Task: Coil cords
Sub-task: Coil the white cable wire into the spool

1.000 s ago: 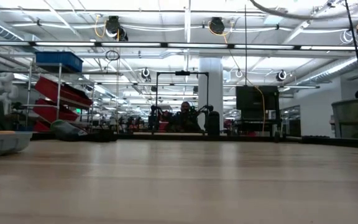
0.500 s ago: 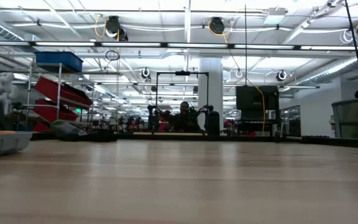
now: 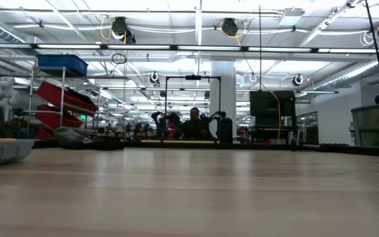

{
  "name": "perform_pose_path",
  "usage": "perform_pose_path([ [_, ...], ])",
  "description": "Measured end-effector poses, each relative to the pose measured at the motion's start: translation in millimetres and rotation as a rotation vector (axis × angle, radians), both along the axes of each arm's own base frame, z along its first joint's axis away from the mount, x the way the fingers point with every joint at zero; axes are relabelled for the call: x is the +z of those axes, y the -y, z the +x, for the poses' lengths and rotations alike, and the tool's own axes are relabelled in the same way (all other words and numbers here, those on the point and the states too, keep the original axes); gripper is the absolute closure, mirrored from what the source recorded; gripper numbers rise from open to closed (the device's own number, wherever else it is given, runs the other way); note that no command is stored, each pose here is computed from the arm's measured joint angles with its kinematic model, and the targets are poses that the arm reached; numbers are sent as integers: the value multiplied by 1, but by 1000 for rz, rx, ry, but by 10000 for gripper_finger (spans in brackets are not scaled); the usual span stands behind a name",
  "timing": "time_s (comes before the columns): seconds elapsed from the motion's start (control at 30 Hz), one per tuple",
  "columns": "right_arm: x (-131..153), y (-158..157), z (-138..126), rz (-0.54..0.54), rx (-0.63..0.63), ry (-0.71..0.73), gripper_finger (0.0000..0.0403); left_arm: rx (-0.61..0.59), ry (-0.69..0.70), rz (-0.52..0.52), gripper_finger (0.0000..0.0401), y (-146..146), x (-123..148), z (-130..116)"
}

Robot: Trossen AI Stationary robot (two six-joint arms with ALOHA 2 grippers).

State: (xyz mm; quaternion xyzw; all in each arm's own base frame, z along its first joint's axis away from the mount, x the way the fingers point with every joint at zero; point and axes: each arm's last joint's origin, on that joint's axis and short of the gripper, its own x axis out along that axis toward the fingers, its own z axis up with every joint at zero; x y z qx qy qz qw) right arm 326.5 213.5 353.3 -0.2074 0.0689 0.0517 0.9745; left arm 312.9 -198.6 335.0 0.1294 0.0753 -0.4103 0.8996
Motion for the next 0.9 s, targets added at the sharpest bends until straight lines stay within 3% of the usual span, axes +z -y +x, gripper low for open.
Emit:
perform_pose_path([
  [0.37,-4,0,-1,7,-1,-36,402,-34,65,9,395,8,5,-4],
  [0.9,23,-25,-14,0,205,138,403,16,41,8,395,-1,4,1],
])
